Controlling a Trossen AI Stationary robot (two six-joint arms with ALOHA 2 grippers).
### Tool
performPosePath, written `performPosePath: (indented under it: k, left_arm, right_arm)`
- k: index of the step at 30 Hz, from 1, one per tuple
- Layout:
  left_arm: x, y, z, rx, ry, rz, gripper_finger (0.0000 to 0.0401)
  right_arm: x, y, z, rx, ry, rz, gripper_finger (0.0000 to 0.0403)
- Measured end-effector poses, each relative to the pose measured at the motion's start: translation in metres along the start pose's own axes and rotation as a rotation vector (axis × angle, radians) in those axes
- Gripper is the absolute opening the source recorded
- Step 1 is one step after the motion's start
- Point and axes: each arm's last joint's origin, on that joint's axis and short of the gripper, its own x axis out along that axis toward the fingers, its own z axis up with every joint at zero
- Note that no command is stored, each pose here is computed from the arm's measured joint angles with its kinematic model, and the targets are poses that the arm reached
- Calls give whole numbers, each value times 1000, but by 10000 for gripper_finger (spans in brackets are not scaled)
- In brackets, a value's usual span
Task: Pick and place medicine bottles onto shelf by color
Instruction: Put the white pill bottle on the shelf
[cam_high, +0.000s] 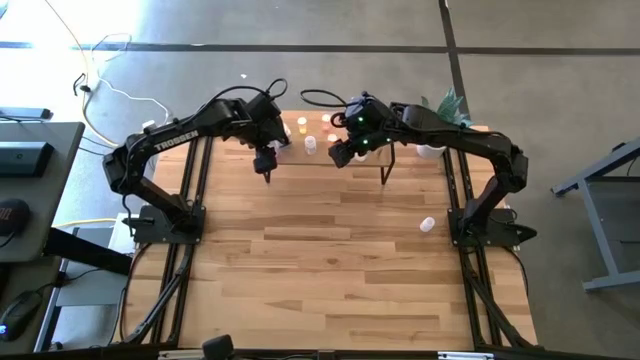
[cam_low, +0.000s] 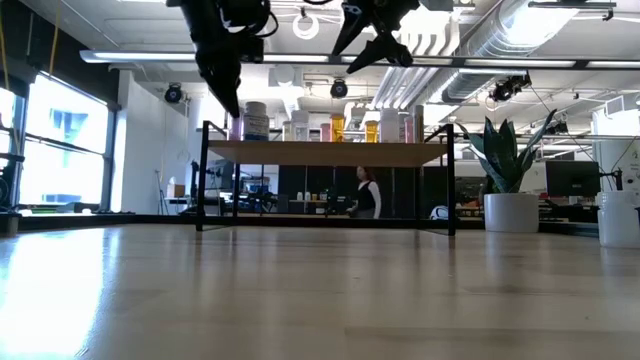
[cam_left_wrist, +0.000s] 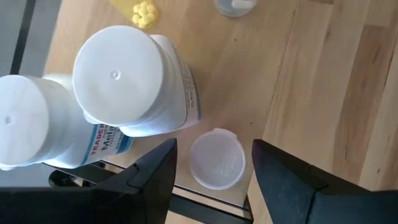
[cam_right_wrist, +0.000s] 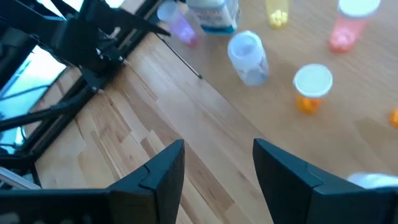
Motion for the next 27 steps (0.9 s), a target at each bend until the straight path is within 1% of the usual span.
performPosePath:
  k: [5,12,16,21,23,25,27]
  left_arm:
    - [-7,-2,-1,4,-20,1,200]
    - [-23,-3,-6,-4,-67,19,200]
    - [-35,-4,-10,-25,-103,30,200]
    - [-54,-7,-17,-34,-161,45,200]
    - [-62,-9,-20,-43,-186,49,200]
    - [-71,-12,-24,-51,-219,39,200]
    - [-79,-15,-27,-59,-261,-9,200]
  right_arm:
    - [-4,-3,0,0,4,-10,181]
    - [-5,-9,-2,-3,44,-42,181]
    - [-10,-10,-5,-1,63,-51,181]
    - [-15,-10,-13,3,127,-79,181]
    - [-16,-8,-18,-29,153,-83,181]
    - [-16,-5,-24,-86,197,-91,181]
    - [-17,0,-30,-129,233,-92,181]
